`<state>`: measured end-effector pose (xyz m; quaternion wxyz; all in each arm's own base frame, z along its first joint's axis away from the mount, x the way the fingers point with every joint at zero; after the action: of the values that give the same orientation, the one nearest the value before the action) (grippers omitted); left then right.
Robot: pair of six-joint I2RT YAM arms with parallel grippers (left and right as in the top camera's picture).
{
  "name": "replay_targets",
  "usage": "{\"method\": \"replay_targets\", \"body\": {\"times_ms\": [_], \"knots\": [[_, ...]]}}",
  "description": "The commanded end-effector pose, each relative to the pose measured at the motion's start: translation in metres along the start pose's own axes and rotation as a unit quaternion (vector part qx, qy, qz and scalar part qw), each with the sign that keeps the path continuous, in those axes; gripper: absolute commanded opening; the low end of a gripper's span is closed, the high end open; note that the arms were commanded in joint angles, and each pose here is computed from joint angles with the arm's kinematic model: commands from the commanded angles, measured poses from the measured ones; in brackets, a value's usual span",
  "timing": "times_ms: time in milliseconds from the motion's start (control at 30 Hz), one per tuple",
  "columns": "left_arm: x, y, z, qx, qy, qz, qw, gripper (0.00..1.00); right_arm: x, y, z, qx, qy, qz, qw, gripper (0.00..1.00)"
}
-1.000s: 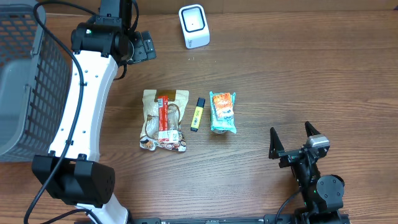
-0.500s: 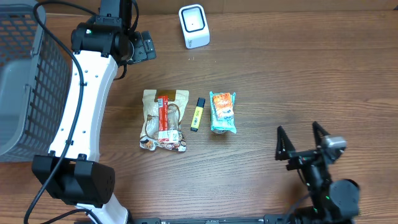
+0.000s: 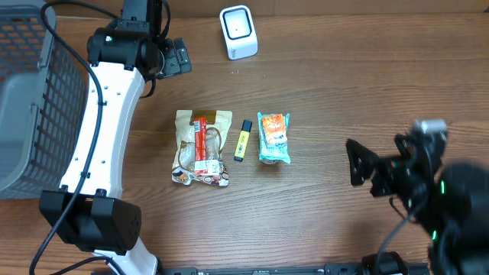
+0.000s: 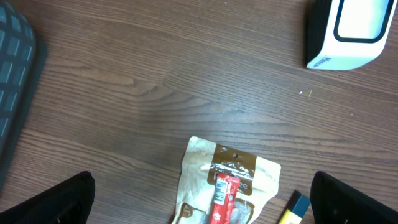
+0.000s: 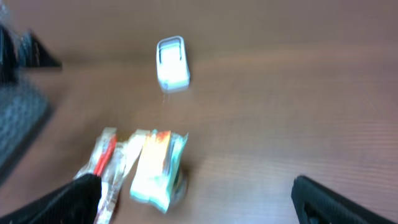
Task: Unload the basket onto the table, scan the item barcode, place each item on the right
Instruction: 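Raise the right gripper and move it left toward the teal pack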
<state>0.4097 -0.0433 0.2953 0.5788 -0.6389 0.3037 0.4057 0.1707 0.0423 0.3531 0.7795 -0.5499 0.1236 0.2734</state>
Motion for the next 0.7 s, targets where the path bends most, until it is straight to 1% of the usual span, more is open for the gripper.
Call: {"method": "replay_targets", "body": {"times_ms": [0,67,167,200,300,433,500,667], "knots": [[-0.017,-0.005,0.001,0.005,0.002,-0.023,1.0,1.0,0.01,-0.022,0.018,0.0,-0.04,0.059,0.997,1.0],[-0.017,-0.005,0.001,0.005,0.002,-0.023,1.0,0.99,0.022,-0.03,0.023,0.01,-0.053,0.097,0.994,1.0],[-0.017,-0.005,0.001,0.005,0.002,-0.023,1.0,1.0,0.043,-0.028,0.024,0.023,-0.067,0.142,0.987,1.0],[-0.017,-0.005,0.001,0.005,0.002,-0.023,1.0,1.0,0.049,-0.026,0.023,0.027,-0.066,0.153,0.986,0.97],[-0.017,-0.005,0.001,0.005,0.002,-0.023,1.0,1.0,0.072,-0.018,0.017,0.041,-0.051,0.198,0.978,0.85],[-0.017,-0.005,0.001,0.005,0.002,-0.023,1.0,1.0,0.097,-0.009,0.009,0.056,-0.034,0.245,0.967,0.78],[-0.017,-0.005,0.001,0.005,0.002,-0.023,1.0,1.0,0.109,-0.005,0.005,0.062,-0.027,0.266,0.962,0.77],[-0.017,-0.005,0.001,0.005,0.002,-0.023,1.0,1.0,0.133,0.007,-0.003,0.075,-0.011,0.308,0.948,0.77]]}}
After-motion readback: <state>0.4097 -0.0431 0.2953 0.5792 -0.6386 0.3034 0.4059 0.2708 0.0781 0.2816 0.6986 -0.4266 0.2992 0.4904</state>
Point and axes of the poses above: each gripper's point midway between its finger pads, its own x axis out along the fingers, its own z axis along the line the jaws close on, y = z × x, the point moved 7 cm from there along -x, back along the fingers, and after that the axes turned 8 degrees about x, right-handed, at the moved point
